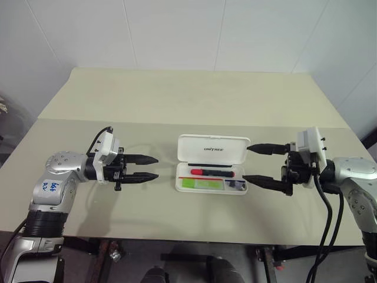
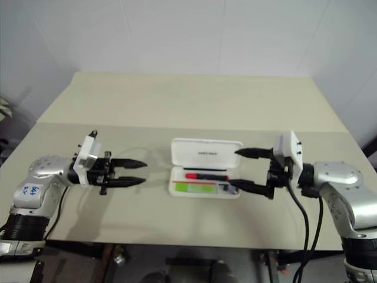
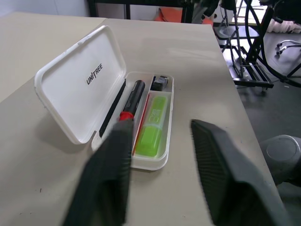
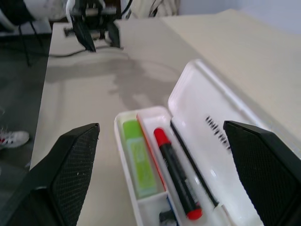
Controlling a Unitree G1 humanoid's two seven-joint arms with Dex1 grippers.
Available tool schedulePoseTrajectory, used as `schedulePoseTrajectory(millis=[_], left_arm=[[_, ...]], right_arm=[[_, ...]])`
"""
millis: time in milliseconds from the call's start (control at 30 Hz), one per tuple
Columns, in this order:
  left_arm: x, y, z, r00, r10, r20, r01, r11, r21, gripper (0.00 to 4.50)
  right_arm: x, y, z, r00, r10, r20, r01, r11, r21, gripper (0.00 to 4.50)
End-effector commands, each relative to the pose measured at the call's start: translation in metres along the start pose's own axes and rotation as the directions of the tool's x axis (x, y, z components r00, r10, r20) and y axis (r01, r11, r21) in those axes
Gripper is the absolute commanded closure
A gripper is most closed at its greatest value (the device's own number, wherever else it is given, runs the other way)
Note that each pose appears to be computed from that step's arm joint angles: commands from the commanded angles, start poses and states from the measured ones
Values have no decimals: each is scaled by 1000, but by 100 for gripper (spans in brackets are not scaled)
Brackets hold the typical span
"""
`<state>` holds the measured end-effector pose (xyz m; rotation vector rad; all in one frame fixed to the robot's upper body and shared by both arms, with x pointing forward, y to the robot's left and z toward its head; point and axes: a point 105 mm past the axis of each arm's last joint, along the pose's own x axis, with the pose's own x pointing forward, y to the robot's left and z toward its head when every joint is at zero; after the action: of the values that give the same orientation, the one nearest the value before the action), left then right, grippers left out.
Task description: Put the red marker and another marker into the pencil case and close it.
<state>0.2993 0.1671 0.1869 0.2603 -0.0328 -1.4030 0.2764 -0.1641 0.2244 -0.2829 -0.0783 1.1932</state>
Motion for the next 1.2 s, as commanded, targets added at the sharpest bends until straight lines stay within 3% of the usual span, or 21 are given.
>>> schedulePoseTrajectory(millis=[33, 100, 233, 433, 600, 867, 1033, 1200], left_arm=[[-3, 6, 12, 999, 20, 29, -21, 999, 50, 392], [-2, 9, 10, 999, 36, 26, -37, 999, 39, 447], [1, 22, 10, 993, 109, 41, -111, 993, 39, 447], [23, 71, 13, 933, 357, 53, -359, 932, 47, 447], [51, 92, 1, 905, 424, -39, -419, 903, 92, 447], [91, 91, 11, 952, 305, -24, -300, 946, 124, 447], [90, 76, 13, 979, 204, 7, -202, 962, 183, 447], [79, 61, 6, 991, 130, -37, -119, 968, 219, 447]], right_arm=[[-3, 3, 11, 1000, 4, 7, -4, 999, -48, 0], [-2, 3, 9, 1000, 3, 4, -3, 999, -47, 0], [0, 0, 7, 1000, -11, 8, 11, 999, -47, 0], [0, -10, -5, 996, -91, -12, 91, 994, -60, 0], [3, -12, -5, 994, -105, -12, 104, 992, -72, 0], [4, -11, -4, 993, -119, -9, 118, 990, -79, 0], [-2, -6, -3, 992, -128, -12, 127, 990, -64, 0], [-11, -4, -2, 991, -132, -30, 131, 991, -39, 0]])
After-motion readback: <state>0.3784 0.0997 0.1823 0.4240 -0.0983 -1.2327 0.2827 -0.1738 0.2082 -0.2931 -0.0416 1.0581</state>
